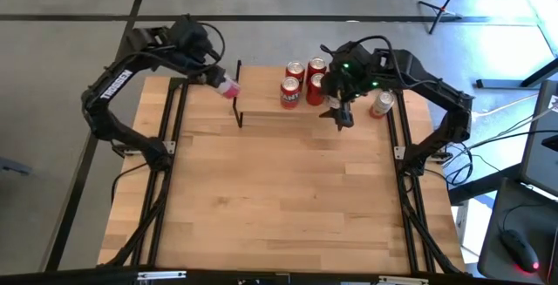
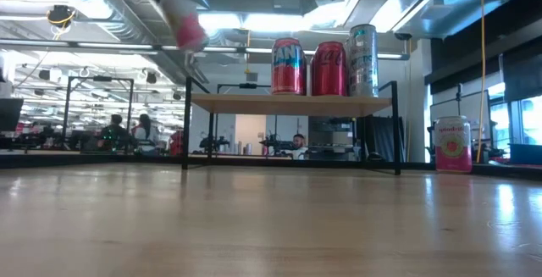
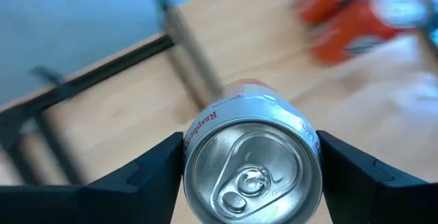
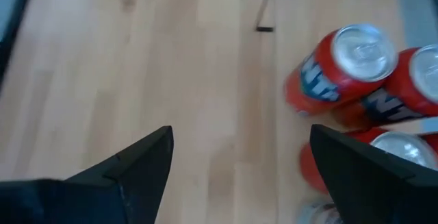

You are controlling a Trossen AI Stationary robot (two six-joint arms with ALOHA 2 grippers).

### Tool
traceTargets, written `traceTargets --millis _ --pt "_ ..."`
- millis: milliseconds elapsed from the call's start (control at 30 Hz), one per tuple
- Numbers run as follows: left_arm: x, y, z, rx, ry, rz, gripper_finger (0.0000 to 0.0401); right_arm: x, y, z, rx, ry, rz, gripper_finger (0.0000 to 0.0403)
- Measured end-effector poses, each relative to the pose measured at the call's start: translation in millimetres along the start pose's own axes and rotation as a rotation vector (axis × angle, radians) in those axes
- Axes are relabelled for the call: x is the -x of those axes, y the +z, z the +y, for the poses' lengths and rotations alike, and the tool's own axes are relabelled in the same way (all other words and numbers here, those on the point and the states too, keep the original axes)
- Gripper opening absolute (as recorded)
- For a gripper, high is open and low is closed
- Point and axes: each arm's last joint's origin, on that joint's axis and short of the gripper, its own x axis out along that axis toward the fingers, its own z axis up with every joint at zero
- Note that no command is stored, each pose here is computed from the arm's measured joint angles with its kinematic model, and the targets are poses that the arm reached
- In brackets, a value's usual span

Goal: Place canned beverage on shelf
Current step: Put the left pink-white soda can on the shelf

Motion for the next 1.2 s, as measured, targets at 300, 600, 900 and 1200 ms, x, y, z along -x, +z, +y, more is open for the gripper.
traceTargets --millis 300,600,900,1200 --pt "9.4 -3.6 -47.4 -0.136 -0.231 -0.110 0.0260 -31.0 34.4 -19.5 0.044 -0.074 -0.234 0.0280" --pt "8.4 -6.7 -66.8 -0.221 -0.295 -0.142 0.0264 -66.8 52.0 -32.6 0.031 -0.049 -0.328 0.0071" --pt "9.4 -4.9 -75.1 -0.280 -0.333 -0.192 0.0266 -80.5 55.4 -36.0 0.035 -0.030 -0.339 0.0029" --pt "9.0 1.8 -79.0 -0.276 -0.333 -0.266 0.0267 -89.5 56.9 -31.6 0.040 -0.002 -0.326 0.0002"
